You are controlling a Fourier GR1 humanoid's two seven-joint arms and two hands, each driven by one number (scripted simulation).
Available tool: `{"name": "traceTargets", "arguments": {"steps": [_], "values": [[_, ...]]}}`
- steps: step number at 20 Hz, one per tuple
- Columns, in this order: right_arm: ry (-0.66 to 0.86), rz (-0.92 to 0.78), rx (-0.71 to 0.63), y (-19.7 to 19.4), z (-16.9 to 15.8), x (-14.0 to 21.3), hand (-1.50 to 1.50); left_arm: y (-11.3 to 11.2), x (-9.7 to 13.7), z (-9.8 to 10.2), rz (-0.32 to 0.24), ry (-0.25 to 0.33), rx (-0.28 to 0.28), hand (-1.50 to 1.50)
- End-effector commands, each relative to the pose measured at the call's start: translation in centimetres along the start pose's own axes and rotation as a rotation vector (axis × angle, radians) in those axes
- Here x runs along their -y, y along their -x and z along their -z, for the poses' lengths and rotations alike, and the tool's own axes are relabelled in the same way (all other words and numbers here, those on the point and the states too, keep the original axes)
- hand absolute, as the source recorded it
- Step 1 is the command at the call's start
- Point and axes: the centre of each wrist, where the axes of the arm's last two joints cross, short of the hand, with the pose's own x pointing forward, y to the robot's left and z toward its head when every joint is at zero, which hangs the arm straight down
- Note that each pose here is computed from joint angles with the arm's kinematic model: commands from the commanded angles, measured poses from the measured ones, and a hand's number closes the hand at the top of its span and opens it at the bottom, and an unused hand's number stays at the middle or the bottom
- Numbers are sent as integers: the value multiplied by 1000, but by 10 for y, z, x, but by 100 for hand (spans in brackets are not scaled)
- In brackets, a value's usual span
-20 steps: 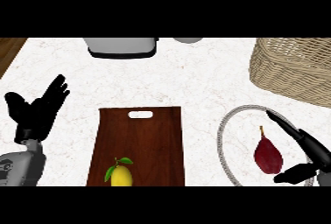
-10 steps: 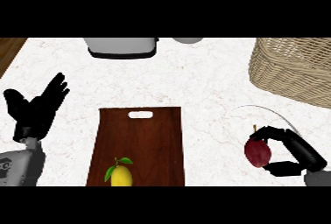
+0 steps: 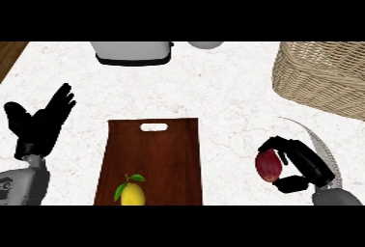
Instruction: Pick the pear from the placemat and place it in the basket
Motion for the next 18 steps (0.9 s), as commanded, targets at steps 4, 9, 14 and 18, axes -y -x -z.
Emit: {"name": "traceTargets", "arguments": {"steps": [4, 9, 14, 18], "values": [[-34, -102, -254, -89, 50, -71, 150, -3, -4, 0, 8, -3, -3, 0], [134, 155, -192, -147, 56, -65, 150, -6, -3, 5, -2, -19, 2, 0], [354, 242, -9, -222, 47, -29, 150, 10, -7, -5, 14, -16, -16, 0], [497, 190, -67, -259, 18, 0, 150, -1, -3, 0, 5, -11, -10, 0]]}}
